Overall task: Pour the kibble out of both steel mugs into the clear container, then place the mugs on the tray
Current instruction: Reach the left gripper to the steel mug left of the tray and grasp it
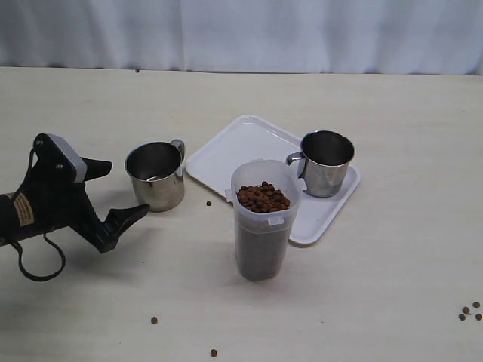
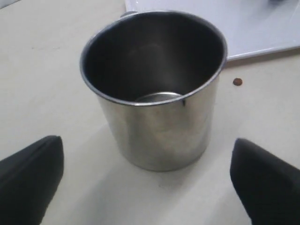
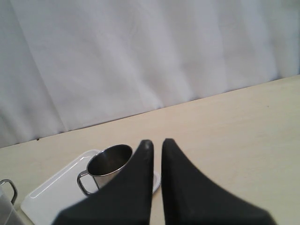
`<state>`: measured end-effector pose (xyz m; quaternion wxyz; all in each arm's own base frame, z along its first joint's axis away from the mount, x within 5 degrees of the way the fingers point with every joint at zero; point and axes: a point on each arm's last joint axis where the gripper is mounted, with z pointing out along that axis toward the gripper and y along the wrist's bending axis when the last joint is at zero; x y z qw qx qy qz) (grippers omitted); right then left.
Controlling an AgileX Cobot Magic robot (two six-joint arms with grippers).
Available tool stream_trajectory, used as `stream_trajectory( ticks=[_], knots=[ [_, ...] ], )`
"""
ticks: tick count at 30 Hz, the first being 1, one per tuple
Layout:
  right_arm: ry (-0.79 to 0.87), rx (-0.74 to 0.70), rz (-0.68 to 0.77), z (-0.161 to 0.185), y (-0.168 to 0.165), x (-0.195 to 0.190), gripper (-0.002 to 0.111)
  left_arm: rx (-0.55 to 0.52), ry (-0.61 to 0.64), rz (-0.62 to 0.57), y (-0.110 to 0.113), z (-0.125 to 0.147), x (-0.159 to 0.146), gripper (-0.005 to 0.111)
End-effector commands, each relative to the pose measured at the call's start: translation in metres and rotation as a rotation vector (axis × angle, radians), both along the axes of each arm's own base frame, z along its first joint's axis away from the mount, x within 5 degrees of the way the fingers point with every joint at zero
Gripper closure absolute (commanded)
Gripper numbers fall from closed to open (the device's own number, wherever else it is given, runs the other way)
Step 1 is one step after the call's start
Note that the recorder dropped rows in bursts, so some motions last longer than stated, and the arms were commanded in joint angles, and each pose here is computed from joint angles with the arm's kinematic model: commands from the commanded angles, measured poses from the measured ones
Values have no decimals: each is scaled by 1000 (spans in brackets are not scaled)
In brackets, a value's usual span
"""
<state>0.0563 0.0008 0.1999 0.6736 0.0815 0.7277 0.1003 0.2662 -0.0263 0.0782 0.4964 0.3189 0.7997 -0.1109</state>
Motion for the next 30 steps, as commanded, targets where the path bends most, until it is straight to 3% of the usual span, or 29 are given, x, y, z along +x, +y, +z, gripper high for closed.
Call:
stream_trajectory(
  ticks=[1, 6, 14, 30],
  knots=[
    [6, 5, 0, -2, 0, 0, 103, -16, -8, 4, 0, 1, 3, 25],
    [6, 5, 0, -2, 0, 0, 103, -44, -9, 20, 0, 3, 10, 16],
    [6, 5, 0, -2, 0, 0, 103, -90, 33, -52, -5, -14, 20, 16],
    [6, 5, 0, -2, 0, 0, 103, -199, -71, -85, -9, -20, 40, 16]
  ],
)
